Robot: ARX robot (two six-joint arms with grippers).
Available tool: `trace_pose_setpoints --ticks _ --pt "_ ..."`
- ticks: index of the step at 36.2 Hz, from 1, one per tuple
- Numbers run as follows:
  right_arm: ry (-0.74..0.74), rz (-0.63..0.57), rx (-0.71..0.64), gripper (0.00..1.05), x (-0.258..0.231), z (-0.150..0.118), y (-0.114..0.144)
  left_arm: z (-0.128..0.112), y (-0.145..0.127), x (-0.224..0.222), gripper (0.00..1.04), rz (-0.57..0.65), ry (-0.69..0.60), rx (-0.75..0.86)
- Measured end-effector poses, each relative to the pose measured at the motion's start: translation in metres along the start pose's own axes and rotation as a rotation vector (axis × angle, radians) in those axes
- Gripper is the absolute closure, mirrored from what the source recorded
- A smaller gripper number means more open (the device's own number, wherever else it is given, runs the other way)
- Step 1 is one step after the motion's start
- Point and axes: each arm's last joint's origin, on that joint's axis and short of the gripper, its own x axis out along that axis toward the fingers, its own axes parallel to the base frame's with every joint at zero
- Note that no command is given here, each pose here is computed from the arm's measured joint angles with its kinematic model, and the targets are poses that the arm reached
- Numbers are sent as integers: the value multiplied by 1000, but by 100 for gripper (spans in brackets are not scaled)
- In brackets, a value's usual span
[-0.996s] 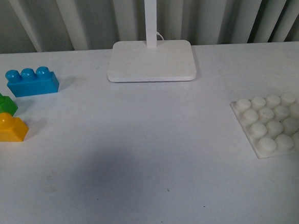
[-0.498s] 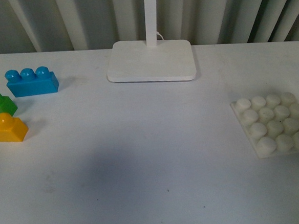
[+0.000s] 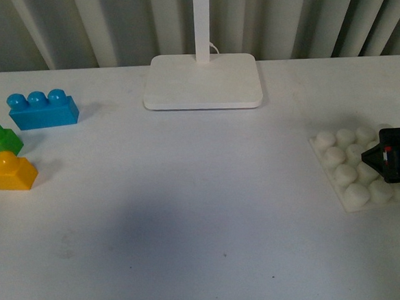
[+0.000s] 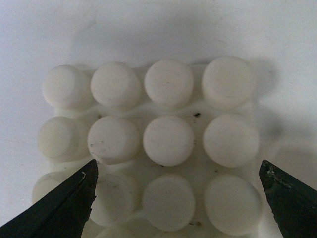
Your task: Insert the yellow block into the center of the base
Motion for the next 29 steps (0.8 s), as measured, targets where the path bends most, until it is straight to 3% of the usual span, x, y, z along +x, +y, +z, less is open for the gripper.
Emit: trace_pose_setpoints --ticks 4,9,15,29 --pt "15 12 12 9 5 0 5 0 0 0 6 0 0 0" --pt "29 28 77 22 7 0 7 0 0 0 6 0 0 0" --pt "43 35 92 29 9 -1 22 0 0 0 6 0 0 0" --pt "64 80 56 31 42 14 113 0 0 0 6 0 0 0"
